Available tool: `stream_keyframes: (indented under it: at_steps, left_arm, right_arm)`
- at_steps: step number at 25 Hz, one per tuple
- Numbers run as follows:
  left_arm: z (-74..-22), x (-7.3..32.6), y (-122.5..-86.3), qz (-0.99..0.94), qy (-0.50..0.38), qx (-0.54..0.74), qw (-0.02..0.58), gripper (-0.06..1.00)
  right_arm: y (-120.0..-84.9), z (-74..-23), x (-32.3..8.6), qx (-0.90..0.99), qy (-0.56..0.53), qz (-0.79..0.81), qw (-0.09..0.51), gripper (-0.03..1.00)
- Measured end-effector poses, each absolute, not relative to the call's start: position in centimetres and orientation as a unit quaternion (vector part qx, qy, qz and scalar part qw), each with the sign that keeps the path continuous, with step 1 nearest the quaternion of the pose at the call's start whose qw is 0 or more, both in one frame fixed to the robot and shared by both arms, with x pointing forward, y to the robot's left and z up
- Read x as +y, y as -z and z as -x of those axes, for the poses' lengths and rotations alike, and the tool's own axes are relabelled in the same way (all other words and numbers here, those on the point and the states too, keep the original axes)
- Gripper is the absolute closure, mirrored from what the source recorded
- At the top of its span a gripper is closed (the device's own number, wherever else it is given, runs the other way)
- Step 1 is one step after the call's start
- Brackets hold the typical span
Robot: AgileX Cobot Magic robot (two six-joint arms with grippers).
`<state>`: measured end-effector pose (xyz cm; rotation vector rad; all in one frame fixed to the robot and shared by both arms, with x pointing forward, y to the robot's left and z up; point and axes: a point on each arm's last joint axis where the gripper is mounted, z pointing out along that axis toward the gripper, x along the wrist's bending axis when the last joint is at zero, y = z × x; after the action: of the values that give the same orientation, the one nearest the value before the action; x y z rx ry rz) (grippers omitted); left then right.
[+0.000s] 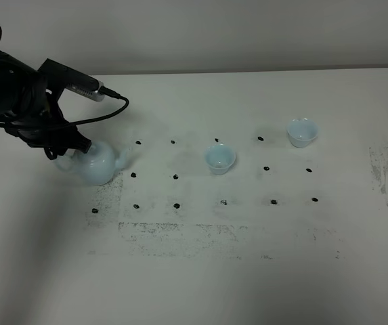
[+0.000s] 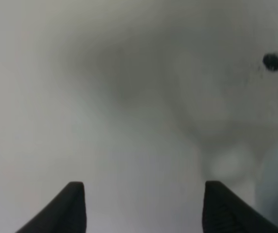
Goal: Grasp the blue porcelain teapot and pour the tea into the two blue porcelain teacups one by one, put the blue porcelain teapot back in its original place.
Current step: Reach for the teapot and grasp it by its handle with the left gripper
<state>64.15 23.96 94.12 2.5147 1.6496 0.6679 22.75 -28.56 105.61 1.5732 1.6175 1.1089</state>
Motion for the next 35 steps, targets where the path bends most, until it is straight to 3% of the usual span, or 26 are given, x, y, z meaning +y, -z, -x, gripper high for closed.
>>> stream_keyframes:
  at_steps: [27,35]
  left_arm:
    - [-61.5,23.9,-93.5,-0.8,-0.109,0.586,-0.063,0.41]
    - [-60.8,23.8,-93.4,-0.808,-0.075,0.58,-0.079,0.45]
  right_arm:
    - [-105.6,-22.8,-28.6,0.611,-0.42,-0.595,0.309,0.48]
    - [-105.6,-22.8,-28.6,0.611,-0.42,-0.595,0.309,0.48]
